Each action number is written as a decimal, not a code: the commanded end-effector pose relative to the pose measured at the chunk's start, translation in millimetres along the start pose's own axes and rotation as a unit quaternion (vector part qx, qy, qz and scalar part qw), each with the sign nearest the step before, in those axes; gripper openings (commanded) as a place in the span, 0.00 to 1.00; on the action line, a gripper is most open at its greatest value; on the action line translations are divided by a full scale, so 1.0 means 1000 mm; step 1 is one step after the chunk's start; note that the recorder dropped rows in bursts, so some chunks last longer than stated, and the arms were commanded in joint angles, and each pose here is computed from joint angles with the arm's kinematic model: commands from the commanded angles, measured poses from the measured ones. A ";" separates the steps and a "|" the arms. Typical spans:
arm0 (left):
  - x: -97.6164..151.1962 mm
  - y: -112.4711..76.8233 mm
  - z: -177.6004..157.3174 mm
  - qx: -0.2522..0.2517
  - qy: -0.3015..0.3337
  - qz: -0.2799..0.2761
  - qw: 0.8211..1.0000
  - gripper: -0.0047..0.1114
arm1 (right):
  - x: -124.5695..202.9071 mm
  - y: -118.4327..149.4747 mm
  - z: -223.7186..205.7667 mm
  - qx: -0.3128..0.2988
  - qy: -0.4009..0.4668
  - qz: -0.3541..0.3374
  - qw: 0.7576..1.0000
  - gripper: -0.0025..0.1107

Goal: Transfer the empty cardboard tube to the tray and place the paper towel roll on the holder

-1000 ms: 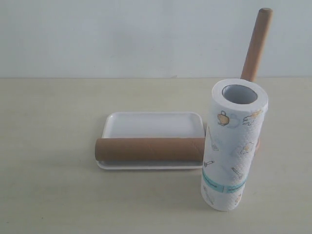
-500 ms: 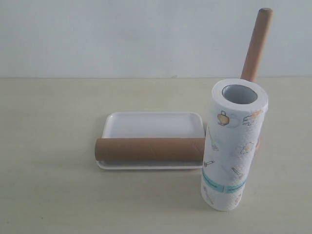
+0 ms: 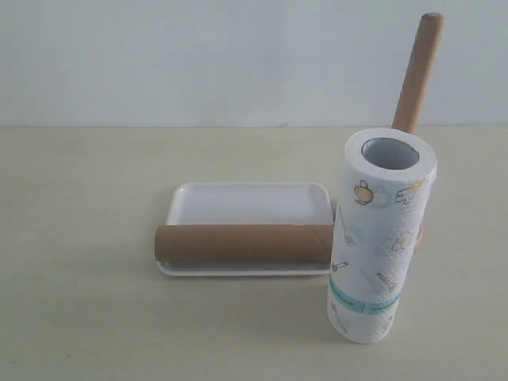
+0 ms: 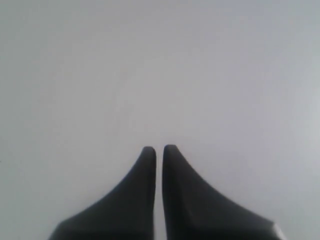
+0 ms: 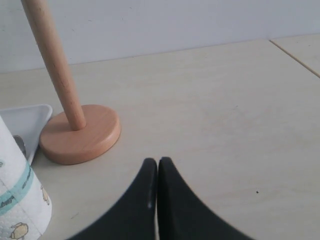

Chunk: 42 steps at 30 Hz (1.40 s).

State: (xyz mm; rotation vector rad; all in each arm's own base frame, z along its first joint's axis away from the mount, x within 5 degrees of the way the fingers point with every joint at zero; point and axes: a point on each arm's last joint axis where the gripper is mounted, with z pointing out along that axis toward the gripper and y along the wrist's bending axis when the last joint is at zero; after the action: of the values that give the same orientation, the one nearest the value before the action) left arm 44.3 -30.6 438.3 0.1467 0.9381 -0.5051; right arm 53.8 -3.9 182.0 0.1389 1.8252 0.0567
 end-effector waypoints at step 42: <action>0.368 -0.028 0.031 0.329 0.323 -0.059 0.885 0.93 | -0.002 0.000 0.000 0.000 -0.010 -0.001 1.000 0.02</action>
State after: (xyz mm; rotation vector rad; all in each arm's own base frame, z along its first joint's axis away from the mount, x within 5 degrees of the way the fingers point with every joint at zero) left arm 225.4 -189.3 165.7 0.9670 1.3842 -0.8598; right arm 53.9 -3.9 182.1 0.1385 1.8235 0.0570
